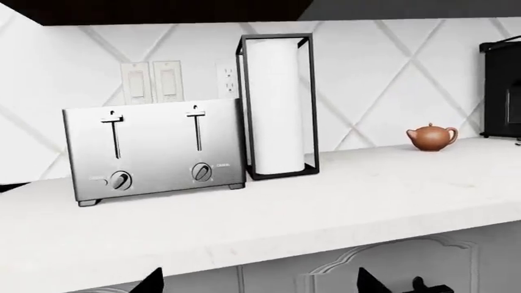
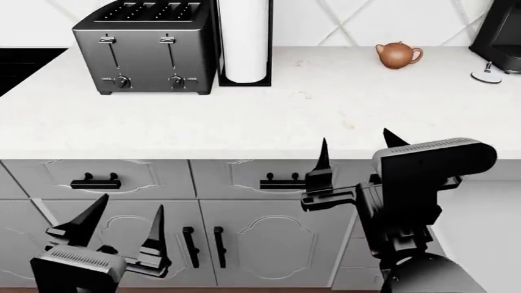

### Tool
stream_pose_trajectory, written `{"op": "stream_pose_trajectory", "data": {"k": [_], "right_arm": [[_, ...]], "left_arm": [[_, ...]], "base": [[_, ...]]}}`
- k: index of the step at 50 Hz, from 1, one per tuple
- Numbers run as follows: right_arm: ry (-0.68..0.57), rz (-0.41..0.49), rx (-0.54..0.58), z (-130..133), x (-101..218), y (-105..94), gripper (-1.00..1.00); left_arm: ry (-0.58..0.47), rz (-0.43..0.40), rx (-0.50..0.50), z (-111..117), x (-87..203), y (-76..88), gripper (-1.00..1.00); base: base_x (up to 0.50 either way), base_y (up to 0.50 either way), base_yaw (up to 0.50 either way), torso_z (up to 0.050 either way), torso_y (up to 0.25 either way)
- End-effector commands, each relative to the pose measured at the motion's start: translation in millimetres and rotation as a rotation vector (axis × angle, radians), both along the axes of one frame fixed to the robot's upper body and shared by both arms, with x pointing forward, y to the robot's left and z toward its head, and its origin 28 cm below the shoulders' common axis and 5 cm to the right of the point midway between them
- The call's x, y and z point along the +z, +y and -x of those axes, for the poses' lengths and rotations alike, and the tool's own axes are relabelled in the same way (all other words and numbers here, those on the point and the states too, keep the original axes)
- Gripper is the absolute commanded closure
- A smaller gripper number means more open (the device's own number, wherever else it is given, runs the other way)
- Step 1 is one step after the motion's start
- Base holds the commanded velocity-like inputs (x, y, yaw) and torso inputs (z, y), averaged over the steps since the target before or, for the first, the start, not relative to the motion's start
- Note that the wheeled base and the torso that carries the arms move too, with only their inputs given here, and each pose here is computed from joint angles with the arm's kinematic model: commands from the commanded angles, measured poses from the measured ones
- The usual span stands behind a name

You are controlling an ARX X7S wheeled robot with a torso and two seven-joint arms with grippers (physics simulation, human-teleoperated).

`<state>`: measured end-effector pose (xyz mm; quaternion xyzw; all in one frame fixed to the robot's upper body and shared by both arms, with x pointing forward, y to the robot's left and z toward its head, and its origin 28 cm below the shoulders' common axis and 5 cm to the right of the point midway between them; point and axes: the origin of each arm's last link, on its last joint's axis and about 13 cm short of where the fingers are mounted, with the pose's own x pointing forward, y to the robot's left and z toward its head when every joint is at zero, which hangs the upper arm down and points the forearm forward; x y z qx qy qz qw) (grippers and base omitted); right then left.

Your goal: Close the right drawer.

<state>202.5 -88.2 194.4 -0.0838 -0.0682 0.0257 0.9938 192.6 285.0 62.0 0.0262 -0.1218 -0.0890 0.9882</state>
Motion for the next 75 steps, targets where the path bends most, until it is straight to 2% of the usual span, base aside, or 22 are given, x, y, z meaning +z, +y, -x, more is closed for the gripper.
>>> {"op": "stream_pose_trajectory", "data": {"k": [1, 13, 20, 36, 50, 51, 57, 75], "right_arm": [[-0.047, 0.029, -0.006, 7, 19, -0.5, -1.00], [-0.097, 0.052, -0.022, 9, 39, -4.2, -1.00], [-0.166, 0.063, -0.029, 16, 55, -8.5, -1.00], [-0.243, 0.120, -0.030, 32, 82, -2.6, -1.00], [-0.255, 0.132, -0.036, 33, 88, -2.9, -1.00], [-0.289, 0.151, -0.038, 35, 98, -3.7, -1.00], [-0.310, 0.164, -0.039, 40, 107, -2.2, -1.00], [-0.340, 0.197, -0.033, 46, 120, 2.8, -1.00]], "left_arm": [[-0.059, 0.012, -0.001, 5, 21, 0.7, -1.00], [-0.105, 0.014, -0.002, 5, 42, 1.9, -1.00], [-0.175, 0.023, -0.008, 16, 59, 2.9, -1.00], [-0.284, 0.032, -0.019, 35, 88, 3.9, -1.00], [-0.289, 0.025, -0.019, 33, 92, 3.0, -1.00], [-0.326, 0.027, -0.023, 37, 104, 1.9, -1.00], [-0.354, 0.039, -0.019, 42, 111, 2.5, -1.00], [-0.394, 0.047, -0.028, 52, 119, 1.6, -1.00]], "base": [[0.00, 0.00, 0.00, 0.000, 0.000], [0.00, 0.00, 0.00, 0.000, 0.000], [0.00, 0.00, 0.00, 0.000, 0.000], [0.00, 0.00, 0.00, 0.000, 0.000], [0.00, 0.00, 0.00, 0.000, 0.000], [0.00, 0.00, 0.00, 0.000, 0.000], [0.00, 0.00, 0.00, 0.000, 0.000], [0.00, 0.00, 0.00, 0.000, 0.000]]}}
